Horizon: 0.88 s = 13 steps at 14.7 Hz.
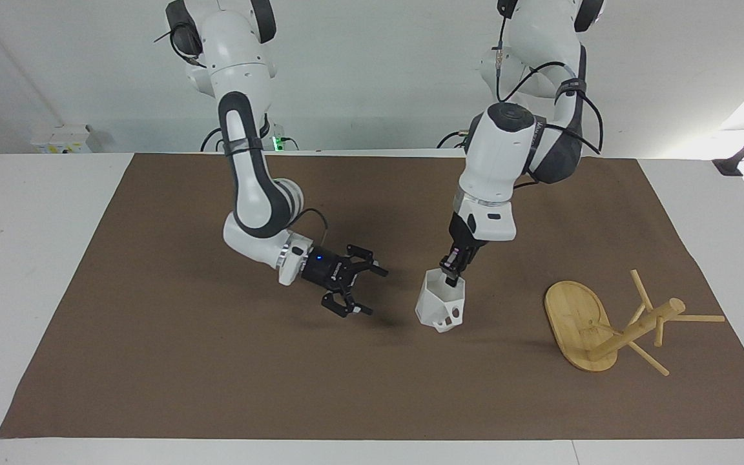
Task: Hang cup on rack
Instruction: 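Carry the cup with the left gripper while the right gripper withdraws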
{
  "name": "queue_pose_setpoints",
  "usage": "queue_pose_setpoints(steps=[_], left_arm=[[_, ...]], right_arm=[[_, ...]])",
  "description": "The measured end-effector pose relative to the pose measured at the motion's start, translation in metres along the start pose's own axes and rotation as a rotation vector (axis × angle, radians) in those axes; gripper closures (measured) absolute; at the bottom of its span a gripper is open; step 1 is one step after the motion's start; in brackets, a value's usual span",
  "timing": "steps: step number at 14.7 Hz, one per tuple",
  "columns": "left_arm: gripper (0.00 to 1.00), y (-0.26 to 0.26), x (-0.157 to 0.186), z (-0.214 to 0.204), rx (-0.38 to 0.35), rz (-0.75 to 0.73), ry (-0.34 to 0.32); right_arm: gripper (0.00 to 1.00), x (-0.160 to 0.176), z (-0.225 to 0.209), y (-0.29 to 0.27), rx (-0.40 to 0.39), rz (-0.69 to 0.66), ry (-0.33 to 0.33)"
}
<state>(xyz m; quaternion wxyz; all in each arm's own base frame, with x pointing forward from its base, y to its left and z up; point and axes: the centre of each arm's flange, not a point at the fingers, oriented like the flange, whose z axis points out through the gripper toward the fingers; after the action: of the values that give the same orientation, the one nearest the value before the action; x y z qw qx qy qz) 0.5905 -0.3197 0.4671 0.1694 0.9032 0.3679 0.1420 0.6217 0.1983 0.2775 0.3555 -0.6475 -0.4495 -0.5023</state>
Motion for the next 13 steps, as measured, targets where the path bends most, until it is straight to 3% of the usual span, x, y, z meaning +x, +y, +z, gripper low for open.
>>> queue_pose_setpoints(steps=[4, 8, 11, 13], left_arm=[[0.96, -0.047, 0.008, -0.002, -0.244, -0.029, 0.094], [0.96, -0.133, -0.006, 0.008, -0.465, -0.050, 0.184], [0.96, -0.164, -0.002, 0.017, -0.475, -0.070, 0.206], [0.96, -0.168, 0.017, 0.013, -0.475, -0.096, 0.231]], right_arm=[[0.00, -0.021, -0.093, 0.049, 0.095, -0.042, -0.088], [0.00, -0.012, -0.185, 0.084, 0.197, 0.015, -0.185], [0.00, 0.000, -0.261, 0.105, 0.223, 0.107, -0.381], [0.00, 0.027, -0.301, 0.108, 0.200, 0.176, -0.546]])
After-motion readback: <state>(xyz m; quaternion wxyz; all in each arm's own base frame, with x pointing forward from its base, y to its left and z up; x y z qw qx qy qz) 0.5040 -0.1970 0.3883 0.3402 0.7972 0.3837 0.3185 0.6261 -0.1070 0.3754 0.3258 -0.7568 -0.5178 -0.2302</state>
